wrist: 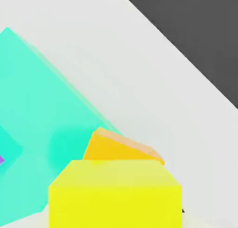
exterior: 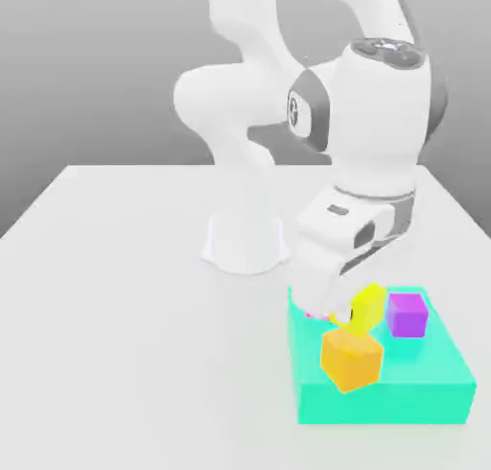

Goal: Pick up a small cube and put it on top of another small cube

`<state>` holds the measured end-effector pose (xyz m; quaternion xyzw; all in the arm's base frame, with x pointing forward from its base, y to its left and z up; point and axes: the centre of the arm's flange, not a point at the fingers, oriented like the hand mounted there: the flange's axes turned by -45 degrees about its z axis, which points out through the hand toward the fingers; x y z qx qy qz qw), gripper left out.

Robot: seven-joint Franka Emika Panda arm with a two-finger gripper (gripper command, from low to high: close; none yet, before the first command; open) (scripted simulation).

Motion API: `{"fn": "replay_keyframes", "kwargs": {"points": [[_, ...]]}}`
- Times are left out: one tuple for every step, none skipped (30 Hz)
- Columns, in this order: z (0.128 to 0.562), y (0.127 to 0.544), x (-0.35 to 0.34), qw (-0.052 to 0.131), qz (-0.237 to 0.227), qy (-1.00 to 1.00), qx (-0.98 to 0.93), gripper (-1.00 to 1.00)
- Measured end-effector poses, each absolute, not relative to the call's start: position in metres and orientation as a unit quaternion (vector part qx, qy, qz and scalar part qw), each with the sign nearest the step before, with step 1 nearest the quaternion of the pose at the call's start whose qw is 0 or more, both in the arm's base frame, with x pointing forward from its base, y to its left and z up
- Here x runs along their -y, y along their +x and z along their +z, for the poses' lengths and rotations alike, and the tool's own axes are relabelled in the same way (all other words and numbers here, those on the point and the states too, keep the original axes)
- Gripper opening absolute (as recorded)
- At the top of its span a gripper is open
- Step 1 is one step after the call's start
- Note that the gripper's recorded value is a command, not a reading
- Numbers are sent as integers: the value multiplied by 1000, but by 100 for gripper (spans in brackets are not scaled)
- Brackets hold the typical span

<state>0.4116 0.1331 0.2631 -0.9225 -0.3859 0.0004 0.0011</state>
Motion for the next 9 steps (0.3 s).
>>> {"fn": "replay_keyframes", "kwargs": {"points": [[263, 412, -133, 1, 0, -923, 386, 100], [263, 412, -133, 1, 0, -923, 386, 100], [263, 412, -133, 1, 0, -923, 386, 100], [263, 412, -133, 1, 0, -923, 386, 100], [258, 411, -133, 1, 0, -923, 386, 100], [263, 412, -133, 0, 0, -923, 386, 100], [272, 412, -133, 0, 0, -923, 385, 100], [284, 413, -133, 0, 0, -923, 385, 100], [298, 412, -133, 0, 0, -923, 385, 100]]}}
